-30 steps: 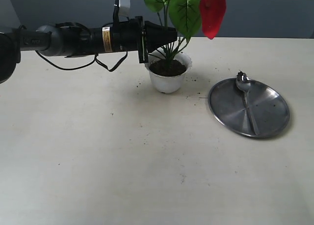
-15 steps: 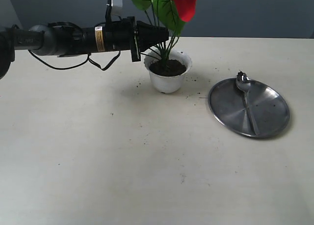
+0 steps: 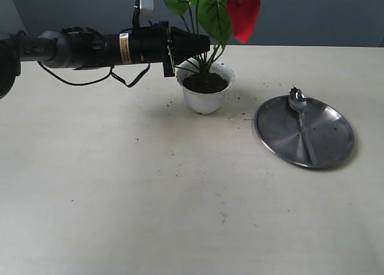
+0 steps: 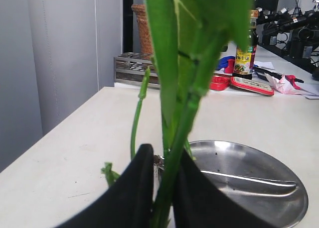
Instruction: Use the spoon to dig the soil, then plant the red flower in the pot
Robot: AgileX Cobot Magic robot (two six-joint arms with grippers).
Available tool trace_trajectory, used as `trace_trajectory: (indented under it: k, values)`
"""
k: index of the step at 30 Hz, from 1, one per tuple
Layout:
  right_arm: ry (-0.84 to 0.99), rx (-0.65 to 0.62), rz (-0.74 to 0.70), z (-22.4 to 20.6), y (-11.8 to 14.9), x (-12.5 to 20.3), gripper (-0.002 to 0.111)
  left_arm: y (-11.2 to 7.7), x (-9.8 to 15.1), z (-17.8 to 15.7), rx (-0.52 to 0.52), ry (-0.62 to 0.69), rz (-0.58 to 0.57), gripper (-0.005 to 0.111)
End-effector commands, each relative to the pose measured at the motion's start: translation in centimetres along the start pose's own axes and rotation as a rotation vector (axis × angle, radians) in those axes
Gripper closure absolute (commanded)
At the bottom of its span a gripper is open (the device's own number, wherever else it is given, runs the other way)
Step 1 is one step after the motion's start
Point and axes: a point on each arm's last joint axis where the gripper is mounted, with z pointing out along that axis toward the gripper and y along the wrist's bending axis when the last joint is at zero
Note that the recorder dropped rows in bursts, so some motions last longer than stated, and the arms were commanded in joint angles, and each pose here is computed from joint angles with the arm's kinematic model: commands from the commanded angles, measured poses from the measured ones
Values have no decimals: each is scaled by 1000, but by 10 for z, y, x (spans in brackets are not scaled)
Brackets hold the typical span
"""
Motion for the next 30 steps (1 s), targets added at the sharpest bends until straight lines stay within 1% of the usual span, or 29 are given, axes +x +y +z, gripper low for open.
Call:
trace_trajectory:
  k: [1,19,21,25,30]
  values:
    - [-11,4,-1,0,0,0,108,-6,35,6,15,156,-29,106]
    - [-13,4,-1,0,0,-1,108,-6,36,6,19,162,-27,106]
    - [-13,4,-1,0,0,-1,108,-6,36,6,19,162,-27,102]
    - [-13,4,-1,0,0,-1,108,-6,36,6,19,162,-27,89]
    - [-13,4,-1,0,0,-1,108,-6,36,6,19,162,-27,83]
